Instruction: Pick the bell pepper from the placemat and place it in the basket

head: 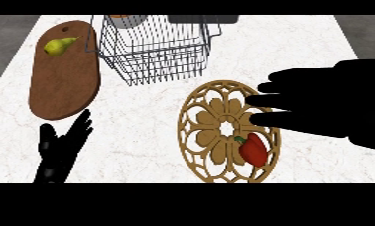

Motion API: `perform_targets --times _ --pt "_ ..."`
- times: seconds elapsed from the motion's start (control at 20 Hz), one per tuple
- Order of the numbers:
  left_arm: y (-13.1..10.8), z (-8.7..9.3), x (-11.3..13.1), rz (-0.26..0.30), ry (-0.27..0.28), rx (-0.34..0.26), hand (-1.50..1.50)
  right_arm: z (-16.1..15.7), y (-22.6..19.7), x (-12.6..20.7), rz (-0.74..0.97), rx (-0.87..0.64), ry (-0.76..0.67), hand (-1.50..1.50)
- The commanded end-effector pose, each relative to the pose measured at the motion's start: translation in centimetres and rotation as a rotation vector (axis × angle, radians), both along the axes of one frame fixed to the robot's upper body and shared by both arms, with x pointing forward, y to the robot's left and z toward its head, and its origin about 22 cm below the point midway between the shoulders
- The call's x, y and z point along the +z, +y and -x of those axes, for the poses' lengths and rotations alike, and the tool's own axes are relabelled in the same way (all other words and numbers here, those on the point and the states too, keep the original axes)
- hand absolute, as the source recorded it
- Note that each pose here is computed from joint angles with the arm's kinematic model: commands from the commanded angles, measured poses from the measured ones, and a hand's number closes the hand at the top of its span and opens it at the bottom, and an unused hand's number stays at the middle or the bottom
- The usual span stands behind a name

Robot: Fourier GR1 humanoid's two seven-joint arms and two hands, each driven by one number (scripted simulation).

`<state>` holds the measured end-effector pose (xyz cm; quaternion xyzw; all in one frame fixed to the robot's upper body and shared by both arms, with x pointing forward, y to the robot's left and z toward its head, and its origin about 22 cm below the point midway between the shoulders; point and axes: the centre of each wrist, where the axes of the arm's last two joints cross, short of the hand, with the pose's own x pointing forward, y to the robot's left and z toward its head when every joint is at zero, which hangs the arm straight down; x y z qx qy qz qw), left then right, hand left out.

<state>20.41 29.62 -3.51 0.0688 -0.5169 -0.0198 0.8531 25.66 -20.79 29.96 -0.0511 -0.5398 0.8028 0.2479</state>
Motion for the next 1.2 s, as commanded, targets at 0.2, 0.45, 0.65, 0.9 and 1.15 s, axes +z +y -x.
perform_targets --times 0.2,0.45,0.65,0.9,1.15 --pt "0.0 -0.3 -2.6 0.013 0.09 0.017 0.0 -0.2 0.9 -4.6 -0.021 0.031 0.06 -1.5" --pt "0.2 0.4 -1.4 0.005 0.07 0.007 0.0 0.0 3.0 -9.0 0.017 0.015 0.029 -1.5" --pt "-0.1 0.9 -1.7 -0.015 0.063 0.01 0.0 0.3 3.2 -11.9 0.069 0.024 0.008 -1.5" --pt "1.4 2.1 -1.3 -0.006 0.075 0.019 0.0 -0.2 1.7 -14.1 0.058 0.021 0.019 -1.5" --pt "1.2 0.7 -1.8 -0.002 0.066 0.012 0.0 0.0 0.3 -16.0 0.062 0.019 0.028 -1.5"
